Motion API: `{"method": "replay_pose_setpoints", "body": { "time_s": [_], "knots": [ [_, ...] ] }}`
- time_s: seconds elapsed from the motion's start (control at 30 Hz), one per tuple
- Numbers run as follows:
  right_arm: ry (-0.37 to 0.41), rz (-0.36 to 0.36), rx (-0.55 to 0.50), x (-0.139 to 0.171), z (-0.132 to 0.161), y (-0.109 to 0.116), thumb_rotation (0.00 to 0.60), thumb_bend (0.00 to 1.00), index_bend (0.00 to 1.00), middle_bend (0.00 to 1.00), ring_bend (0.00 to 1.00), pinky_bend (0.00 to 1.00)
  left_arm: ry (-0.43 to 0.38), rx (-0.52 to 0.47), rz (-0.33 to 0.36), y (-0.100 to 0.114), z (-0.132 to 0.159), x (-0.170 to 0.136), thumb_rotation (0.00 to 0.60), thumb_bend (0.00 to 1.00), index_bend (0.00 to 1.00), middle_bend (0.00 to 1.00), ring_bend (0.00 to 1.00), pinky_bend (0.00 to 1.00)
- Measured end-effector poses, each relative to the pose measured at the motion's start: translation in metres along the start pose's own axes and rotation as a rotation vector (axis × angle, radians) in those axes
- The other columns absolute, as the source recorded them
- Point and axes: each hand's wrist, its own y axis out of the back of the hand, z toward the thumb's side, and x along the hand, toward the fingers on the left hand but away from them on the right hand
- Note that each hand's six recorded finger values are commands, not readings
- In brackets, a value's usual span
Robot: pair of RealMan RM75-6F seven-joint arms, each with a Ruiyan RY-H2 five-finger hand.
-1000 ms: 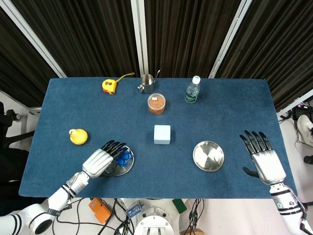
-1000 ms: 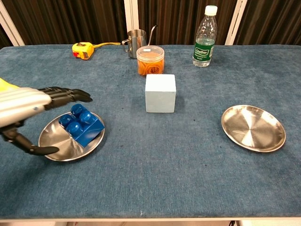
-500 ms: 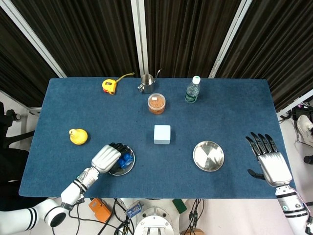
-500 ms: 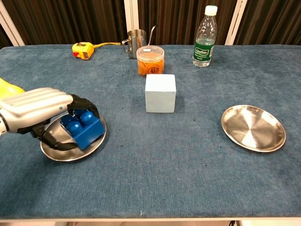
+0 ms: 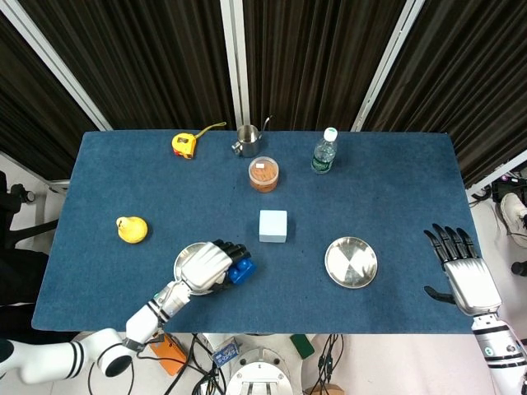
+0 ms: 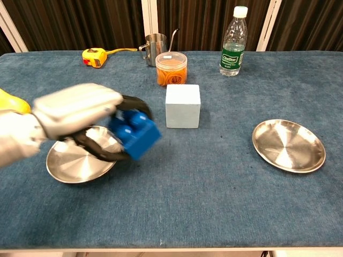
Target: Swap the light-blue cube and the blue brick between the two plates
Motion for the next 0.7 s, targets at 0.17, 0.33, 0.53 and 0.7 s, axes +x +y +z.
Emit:
{"method": "replay_pose_setpoints", "body": {
  "time_s": [0.17,0.33,0.53,0.7],
  "knots": [
    [-0.016,-0.002,-0.022,-0.001,-0.007,0.004,0.6,0.21,0.0,0.0,0.0,0.01,-0.076,0.009,-0.029,-0.016,0.042,0.03,0.6,0.3,0.57,0.43,0.35,0.44],
    [-0.02,0.008,-0.033,-0.003,-0.012,0.006,0.6,0.21,0.0,0.0,0.0,0.01,-0.088,0.074,-0.064,-0.033,0.056,0.051,0.6,0.19,0.36,0.24,0.19,0.3],
    [-0.038,0.017,-0.042,-0.006,-0.019,0.007,0.6,0.21,0.0,0.0,0.0,0.01,-0.056,0.028,-0.076,-0.033,0.058,0.067,0.6,0.0,0.15,0.05,0.0,0.2],
    [-0.05,0.016,-0.045,-0.006,-0.022,0.009,0.6,0.21,0.0,0.0,0.0,0.01,-0.099,-0.012,-0.053,-0.02,0.076,0.071,0.6,0.0,0.13,0.03,0.0,0.19]
  ]
}}
